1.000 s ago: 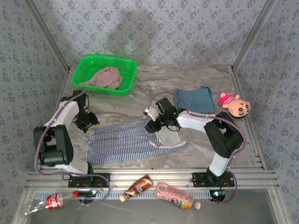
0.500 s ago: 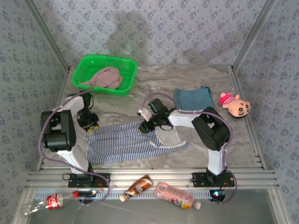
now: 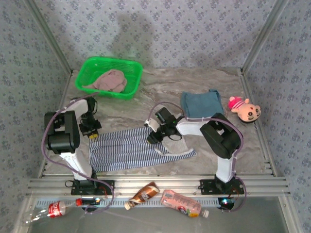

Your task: Fold and stack the tank tops

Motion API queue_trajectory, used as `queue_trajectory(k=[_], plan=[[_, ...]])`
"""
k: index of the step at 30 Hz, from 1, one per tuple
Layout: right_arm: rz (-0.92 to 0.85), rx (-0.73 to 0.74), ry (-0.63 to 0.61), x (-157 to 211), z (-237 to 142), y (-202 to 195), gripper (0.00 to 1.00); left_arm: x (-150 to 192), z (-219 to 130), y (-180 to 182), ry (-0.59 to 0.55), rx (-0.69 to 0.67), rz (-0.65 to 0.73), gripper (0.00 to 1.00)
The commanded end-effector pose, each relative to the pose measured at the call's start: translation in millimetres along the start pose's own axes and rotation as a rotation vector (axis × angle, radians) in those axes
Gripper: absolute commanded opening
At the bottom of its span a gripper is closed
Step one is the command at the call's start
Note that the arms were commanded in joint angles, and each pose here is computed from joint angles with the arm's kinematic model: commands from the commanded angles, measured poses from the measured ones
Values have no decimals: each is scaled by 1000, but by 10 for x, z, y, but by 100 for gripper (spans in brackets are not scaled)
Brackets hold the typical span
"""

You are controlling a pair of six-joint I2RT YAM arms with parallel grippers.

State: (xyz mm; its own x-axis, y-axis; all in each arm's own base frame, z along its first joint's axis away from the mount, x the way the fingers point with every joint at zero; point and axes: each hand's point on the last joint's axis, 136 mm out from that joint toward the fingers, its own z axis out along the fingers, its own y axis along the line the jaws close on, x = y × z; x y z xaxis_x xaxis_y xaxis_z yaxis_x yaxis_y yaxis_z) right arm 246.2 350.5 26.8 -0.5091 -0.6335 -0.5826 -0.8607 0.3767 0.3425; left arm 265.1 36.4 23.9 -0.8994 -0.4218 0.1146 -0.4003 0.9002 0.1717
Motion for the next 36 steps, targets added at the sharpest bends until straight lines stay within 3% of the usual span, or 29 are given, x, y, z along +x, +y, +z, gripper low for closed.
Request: queue_trajectory(k=[1,4,14,16,19,23,28,33,36], plan=[[3,15,82,298,-56,53,23,-3,-31,232,15,-76,14,4],[0,17,83,360,-95,72,20,-17,-35,306,7,-82,10,0],[-45,20,99,407,-159,111,18,-107,-122,503,-14,-149,-2,2],[-44,12,95,403,-162,125,18,-112,-154,500,-21,-132,-16,12],[-53,-10,68,305,-194,177,18,-66,-220,410,-8,-79,-34,17],[0,-34,-59,-98,-429,181,21,42,-427,274,-26,-23,-56,30],[224,107,-150,-362,-738,-295,30,238,-558,-100,-22,135,-85,33],[532,301,-152,-174,-1003,-840,33,346,-405,-402,2,203,-71,33],[589,398,-146,-92,-1121,-1046,35,391,-215,-430,31,200,-66,33]])
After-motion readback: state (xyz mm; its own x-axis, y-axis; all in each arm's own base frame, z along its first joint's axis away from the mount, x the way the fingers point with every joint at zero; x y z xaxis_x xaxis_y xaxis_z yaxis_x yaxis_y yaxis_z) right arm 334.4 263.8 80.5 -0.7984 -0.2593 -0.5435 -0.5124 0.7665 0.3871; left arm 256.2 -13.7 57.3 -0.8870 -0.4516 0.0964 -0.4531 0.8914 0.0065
